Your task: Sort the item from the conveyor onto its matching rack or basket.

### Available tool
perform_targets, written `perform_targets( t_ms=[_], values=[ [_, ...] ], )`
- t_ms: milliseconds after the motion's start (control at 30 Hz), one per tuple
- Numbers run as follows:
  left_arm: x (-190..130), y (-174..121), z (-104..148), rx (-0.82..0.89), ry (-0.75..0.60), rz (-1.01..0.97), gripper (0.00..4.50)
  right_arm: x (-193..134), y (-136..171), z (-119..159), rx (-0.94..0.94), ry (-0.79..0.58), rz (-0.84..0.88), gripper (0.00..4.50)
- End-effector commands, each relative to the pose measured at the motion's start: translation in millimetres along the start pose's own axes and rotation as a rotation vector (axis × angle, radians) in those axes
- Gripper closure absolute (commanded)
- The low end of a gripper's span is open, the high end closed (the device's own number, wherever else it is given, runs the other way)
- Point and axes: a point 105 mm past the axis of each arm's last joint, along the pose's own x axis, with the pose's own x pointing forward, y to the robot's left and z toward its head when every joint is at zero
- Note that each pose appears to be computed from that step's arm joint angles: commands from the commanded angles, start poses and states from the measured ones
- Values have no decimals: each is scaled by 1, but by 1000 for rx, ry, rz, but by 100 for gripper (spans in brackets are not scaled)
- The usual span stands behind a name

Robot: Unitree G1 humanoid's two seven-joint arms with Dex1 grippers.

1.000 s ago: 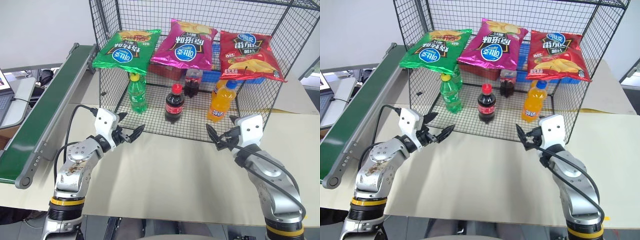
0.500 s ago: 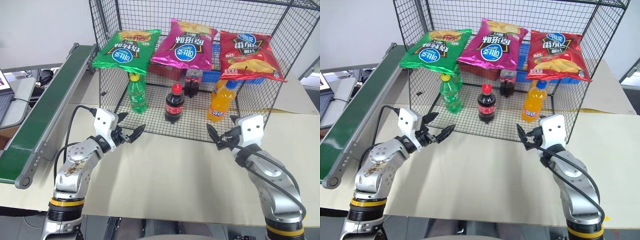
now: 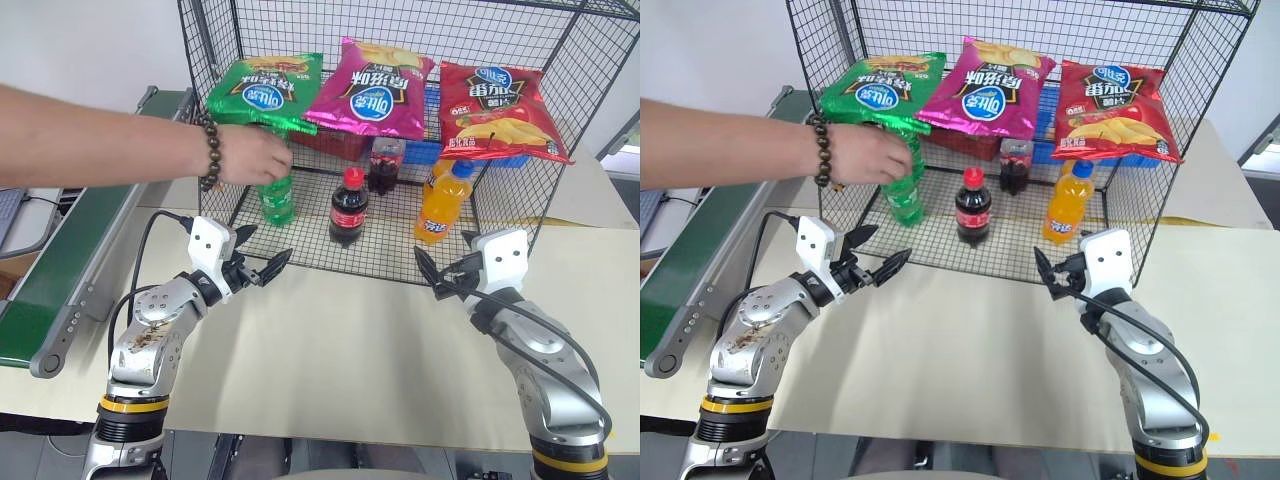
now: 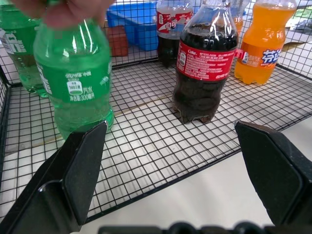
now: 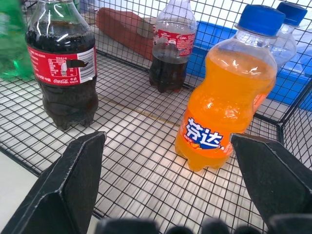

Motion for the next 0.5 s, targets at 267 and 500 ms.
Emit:
perform_targets(
  t_ms=[267, 500],
  values=[
    [-6, -1, 11, 20, -25, -8, 5, -1, -3, 17, -25, -61, -20, 0],
    [-14, 24, 22, 25, -63, 129, 5, 1, -2, 18, -24, -63, -9, 0]
  ],
)
